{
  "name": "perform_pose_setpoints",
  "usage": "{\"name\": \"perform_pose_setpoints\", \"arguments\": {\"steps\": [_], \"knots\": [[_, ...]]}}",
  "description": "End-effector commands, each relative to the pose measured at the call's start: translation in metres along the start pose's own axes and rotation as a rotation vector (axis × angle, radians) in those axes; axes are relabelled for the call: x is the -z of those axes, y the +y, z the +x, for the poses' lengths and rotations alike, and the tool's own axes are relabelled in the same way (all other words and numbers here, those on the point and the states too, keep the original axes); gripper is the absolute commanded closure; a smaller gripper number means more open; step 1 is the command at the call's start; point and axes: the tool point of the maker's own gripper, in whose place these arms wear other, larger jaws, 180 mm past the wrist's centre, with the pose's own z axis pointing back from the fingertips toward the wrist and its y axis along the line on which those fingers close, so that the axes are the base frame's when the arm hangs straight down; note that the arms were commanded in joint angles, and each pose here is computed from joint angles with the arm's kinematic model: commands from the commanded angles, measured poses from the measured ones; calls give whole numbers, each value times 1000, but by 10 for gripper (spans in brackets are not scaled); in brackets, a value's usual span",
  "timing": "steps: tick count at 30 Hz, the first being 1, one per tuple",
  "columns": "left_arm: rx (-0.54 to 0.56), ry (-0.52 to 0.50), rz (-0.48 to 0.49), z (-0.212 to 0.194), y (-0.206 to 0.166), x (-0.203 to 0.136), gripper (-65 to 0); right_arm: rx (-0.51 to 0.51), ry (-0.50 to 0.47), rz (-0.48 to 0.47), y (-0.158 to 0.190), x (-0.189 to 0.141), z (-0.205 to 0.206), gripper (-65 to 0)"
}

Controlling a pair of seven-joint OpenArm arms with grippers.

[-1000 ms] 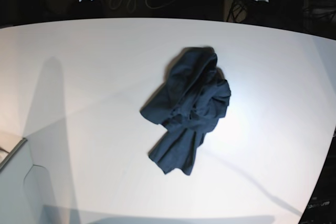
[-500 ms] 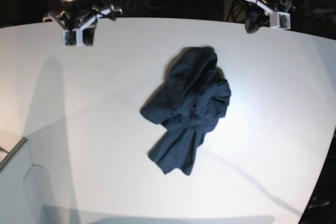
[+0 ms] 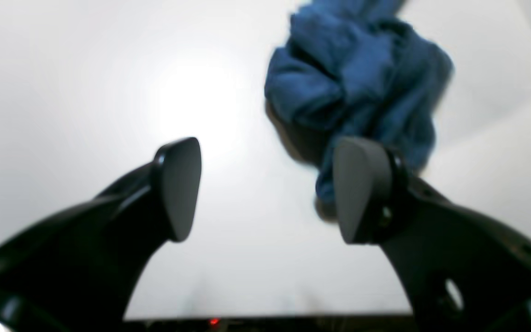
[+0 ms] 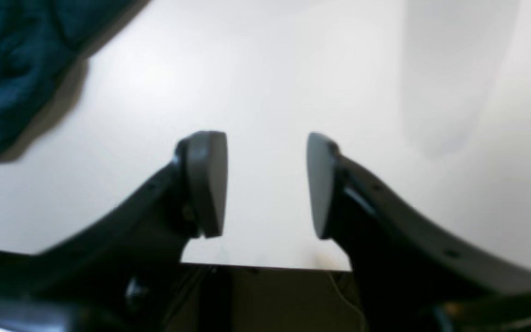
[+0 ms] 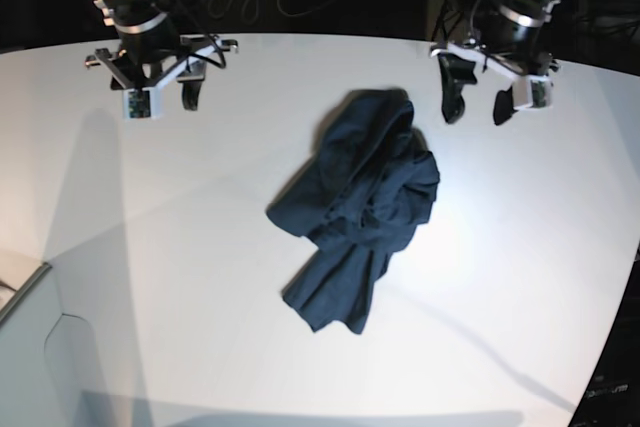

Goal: Layout the t-shirt on the table in an organized manner, then fold the t-shirt properly
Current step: 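Move the left gripper over the crumpled navy t-shirt and grasp it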

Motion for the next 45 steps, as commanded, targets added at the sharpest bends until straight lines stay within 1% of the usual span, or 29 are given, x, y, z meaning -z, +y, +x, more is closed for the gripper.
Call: {"name": "perform_pose_setpoints", "arguments": {"steps": [1, 4, 12, 19, 21, 22, 23, 24, 26, 27, 28, 29, 30, 31, 34, 40, 42, 45], "knots": [[-2, -23, -4, 4, 0, 5, -436, -3, -36, 1, 0, -3, 9, -288], [-26, -14, -19, -4, -12, 23, -436, -3, -33, 1, 0, -3, 8, -288], [-12, 52, -85, -29, -38, 56, -436, -4, -27, -5, -3, -3, 6, -288], [0, 92, -96, -44, -41, 68, -434, -24, -26, -8, -7, -2, 6, -288], [-13, 91, -98, -45, -46, 71, -420, -27, -26, -11, -8, -1, 6, -288], [-17, 89, -100, -45, -48, 73, -388, -26, -26, -18, -11, -2, 6, -288], [-19, 92, -100, -46, -48, 73, -333, -24, -26, -26, -14, -2, 6, -288], [-24, 92, -101, -46, -49, 73, -248, -23, -26, -29, -15, -2, 6, -288], [-25, 92, -95, -46, -48, 73, -38, -23, -26, -32, -16, -2, 6, -288], [-26, 89, -93, -45, -48, 74, 0, -23, -26, -32, -16, -2, 6, -288], [-32, 84, -96, -43, -51, 76, 0, -23, -24, -32, -16, -1, 6, -288], [-32, 79, -100, -42, -54, 77, -38, -23, -24, -32, -16, -1, 6, -288], [-33, 73, -103, -39, -56, 77, -31, -23, -24, -32, -16, -1, 6, -288], [-35, 69, -106, -38, -57, 77, -5, -25, -24, -32, -16, -1, 6, -288], [-56, 16, -138, -18, -71, 67, -6, -25, -24, -32, -16, -1, 6, -288], [-87, -219, -276, 74, -121, 32, -3, -40, -21, -35, -20, -1, 5, -288], [-96, -259, -301, 90, -130, 27, -3, -43, -11, -35, -21, 0, 1, -288], [-87, -318, -371, 114, -152, 23, -3, -44, -6, -37, -21, -1, -1, -288]]}}
